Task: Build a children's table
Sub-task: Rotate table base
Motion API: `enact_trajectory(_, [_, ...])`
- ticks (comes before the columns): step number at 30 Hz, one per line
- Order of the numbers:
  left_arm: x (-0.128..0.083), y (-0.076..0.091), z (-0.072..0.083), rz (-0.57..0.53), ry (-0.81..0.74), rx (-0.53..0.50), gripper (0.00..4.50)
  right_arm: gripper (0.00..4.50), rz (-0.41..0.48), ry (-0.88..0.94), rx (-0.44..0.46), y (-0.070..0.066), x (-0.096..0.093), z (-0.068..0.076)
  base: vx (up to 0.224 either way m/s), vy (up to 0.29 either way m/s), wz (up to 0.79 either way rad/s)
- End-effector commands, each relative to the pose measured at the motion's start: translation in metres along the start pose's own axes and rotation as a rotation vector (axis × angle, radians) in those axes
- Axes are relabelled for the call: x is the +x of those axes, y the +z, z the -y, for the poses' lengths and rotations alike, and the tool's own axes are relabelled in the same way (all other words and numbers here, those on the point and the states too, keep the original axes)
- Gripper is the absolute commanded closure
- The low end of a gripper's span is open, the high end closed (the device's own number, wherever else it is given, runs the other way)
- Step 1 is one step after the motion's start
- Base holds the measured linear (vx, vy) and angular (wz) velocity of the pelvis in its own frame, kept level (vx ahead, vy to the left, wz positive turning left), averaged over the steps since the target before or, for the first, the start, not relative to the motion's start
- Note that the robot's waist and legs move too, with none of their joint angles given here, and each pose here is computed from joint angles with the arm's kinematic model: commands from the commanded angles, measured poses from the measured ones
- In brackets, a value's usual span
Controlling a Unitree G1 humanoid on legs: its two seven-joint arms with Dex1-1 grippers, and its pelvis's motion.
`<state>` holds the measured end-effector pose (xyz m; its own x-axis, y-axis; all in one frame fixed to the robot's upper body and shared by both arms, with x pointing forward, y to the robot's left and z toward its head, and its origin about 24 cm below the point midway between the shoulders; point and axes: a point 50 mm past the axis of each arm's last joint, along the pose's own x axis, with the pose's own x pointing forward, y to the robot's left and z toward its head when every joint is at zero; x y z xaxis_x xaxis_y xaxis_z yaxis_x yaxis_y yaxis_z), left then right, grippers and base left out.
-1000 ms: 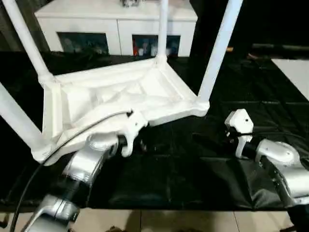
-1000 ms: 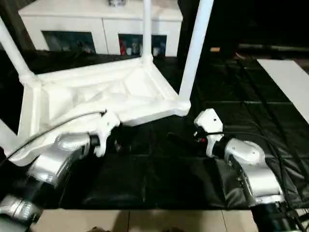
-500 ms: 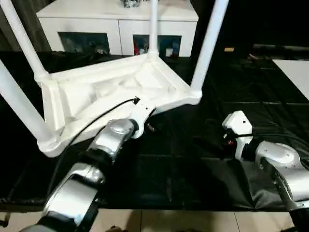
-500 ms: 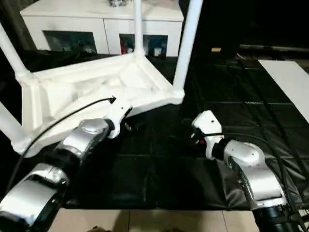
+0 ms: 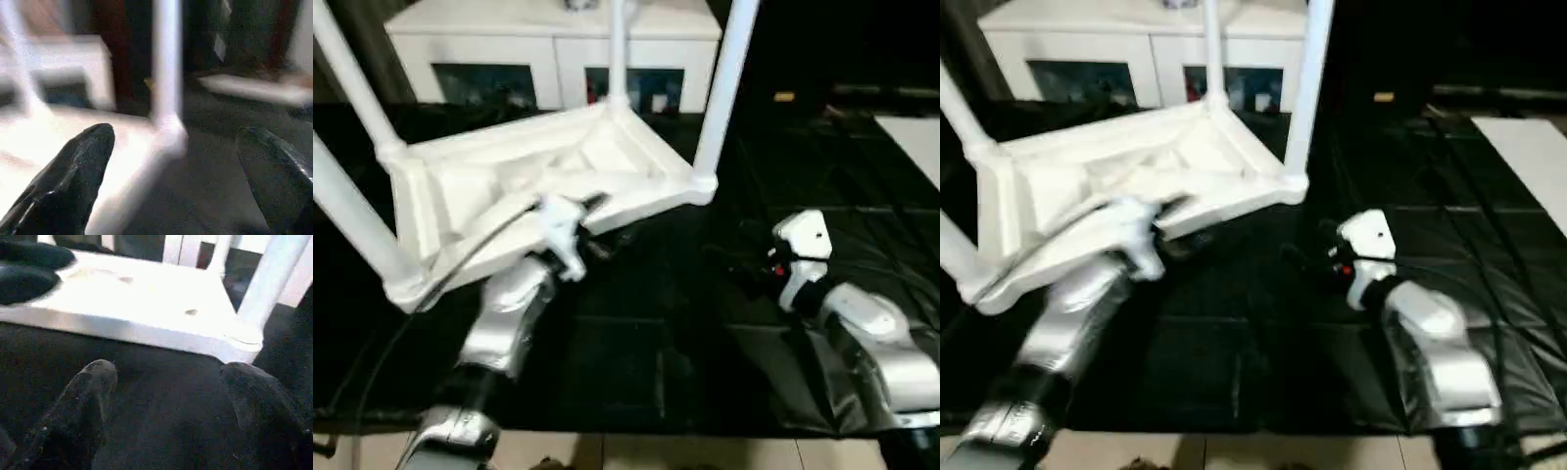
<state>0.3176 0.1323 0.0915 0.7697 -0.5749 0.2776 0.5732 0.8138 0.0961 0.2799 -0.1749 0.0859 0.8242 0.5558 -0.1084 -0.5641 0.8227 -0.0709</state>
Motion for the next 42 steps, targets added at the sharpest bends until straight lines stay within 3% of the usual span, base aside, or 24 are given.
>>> enact_trajectory(1, [-0.017,0.038,-0.025,0.229,0.232,0.261,0.01,0.69,0.02,0.0,-0.003,0.001,0.001,-0.005,0.0,0.0,0.0])
enact_trajectory(2, [-0.017,0.038,-0.025,0.229,0.232,0.261,0.01,0.69,0.02,0.0,-0.003,0.001,0.001,-0.005,0.0,0.0,0.0])
enact_trajectory(3, [-0.033,0.058,-0.044,0.277,0.446,0.457,0.01,0.69,0.022,0.003,0.003,0.0,0.003,-0.009,0.0,0.0,0.0])
enact_trajectory(8, [-0.046,0.067,-0.064,0.252,0.683,0.517,0.01,0.69,0.024,0.006,0.005,0.001,0.004,-0.01,0.0,0.0,0.0])
enact_trajectory(9, [-0.057,0.074,-0.074,0.252,0.864,0.586,0.01,0.69,0.025,0.003,0.006,0.001,0.005,-0.009,0.0,0.0,0.0])
enact_trajectory(13, [-0.071,0.087,-0.087,0.287,1.113,0.721,0.01,0.69,0.029,0.0,0.017,0.001,0.004,-0.008,0.0,0.0,0.0])
enact_trajectory(16, [-0.075,0.095,-0.09,0.315,1.213,0.806,0.01,0.69,0.028,-0.002,0.02,0.0,0.004,-0.007,0.0,0.0,0.0])
enact_trajectory(22, [-0.083,0.09,-0.103,0.259,1.363,0.745,0.01,0.69,0.018,0.013,0.018,-0.003,0.005,-0.01,0.0,0.0,0.0])
enact_trajectory(25, [-0.083,0.089,-0.102,0.265,1.379,0.793,0.01,0.69,0.016,0.013,0.019,-0.004,0.005,-0.011,0.0,0.0,0.0])
enact_trajectory(30, [-0.056,0.091,-0.068,0.376,1.052,0.965,0.01,0.69,0.01,0.009,0.02,-0.005,0.003,-0.01,0.0,0.0,0.0])
enact_trajectory(32, [-0.055,0.09,-0.066,0.381,1.041,0.979,0.01,0.69,0.009,0.009,0.02,-0.006,0.003,-0.009,0.0,0.0,0.0])
enact_trajectory(42, [-0.094,0.09,-0.104,0.293,1.418,0.942,0.01,0.69,-0.004,0.021,0.016,-0.007,0.002,-0.009,0.0,0.0,0.0])
